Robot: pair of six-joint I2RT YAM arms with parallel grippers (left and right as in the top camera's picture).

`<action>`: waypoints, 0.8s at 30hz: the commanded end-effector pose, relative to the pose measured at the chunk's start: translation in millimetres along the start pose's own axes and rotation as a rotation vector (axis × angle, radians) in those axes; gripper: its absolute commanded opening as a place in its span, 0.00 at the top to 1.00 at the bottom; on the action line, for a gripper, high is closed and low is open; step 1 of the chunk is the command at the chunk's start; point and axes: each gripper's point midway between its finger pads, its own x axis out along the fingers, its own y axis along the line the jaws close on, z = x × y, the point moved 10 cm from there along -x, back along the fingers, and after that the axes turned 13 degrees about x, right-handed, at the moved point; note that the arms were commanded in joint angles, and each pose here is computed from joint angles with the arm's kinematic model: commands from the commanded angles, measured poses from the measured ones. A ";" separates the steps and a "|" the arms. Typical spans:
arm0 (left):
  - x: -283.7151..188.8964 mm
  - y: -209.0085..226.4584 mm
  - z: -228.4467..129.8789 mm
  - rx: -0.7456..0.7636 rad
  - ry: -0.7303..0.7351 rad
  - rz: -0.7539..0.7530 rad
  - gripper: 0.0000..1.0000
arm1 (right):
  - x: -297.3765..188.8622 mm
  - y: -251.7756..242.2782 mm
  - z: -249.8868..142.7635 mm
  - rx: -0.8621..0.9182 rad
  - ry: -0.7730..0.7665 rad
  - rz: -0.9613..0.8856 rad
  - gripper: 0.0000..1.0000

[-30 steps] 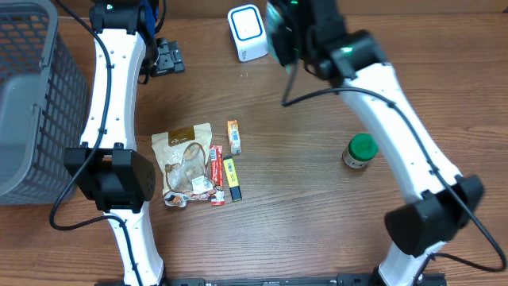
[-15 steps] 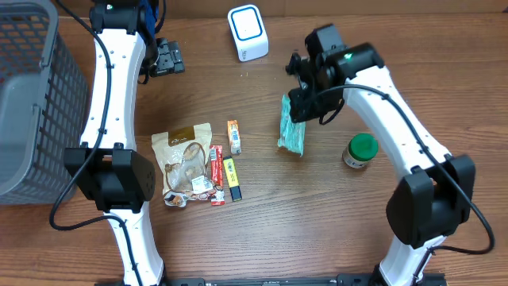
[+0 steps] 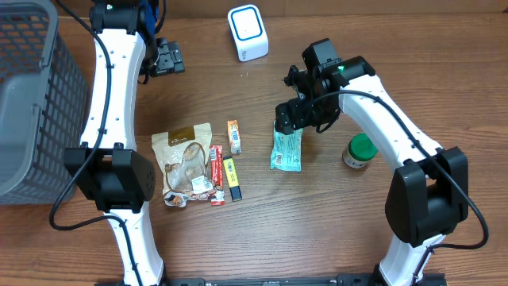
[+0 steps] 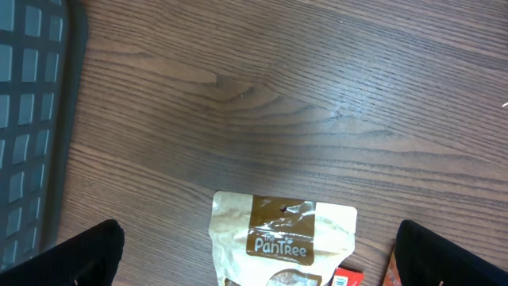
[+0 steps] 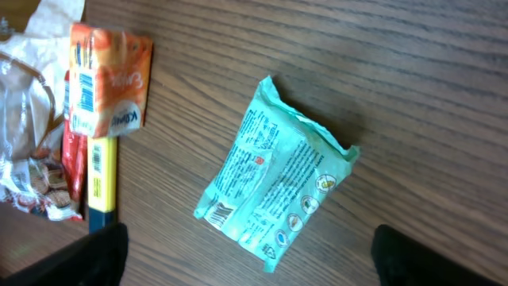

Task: Scan the item barcode
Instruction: 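Carry the wipes pack back down and lower it onto the table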

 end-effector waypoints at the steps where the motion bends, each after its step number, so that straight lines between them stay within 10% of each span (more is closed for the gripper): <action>1: -3.7 2.5 0.0 0.019 -0.011 0.012 0.00 | -6.2 -8.3 1.6 0.025 -0.017 0.005 0.00; 24: -3.7 2.5 0.0 0.019 -0.011 0.012 0.00 | -7.7 -13.0 2.9 0.036 -0.022 0.004 0.00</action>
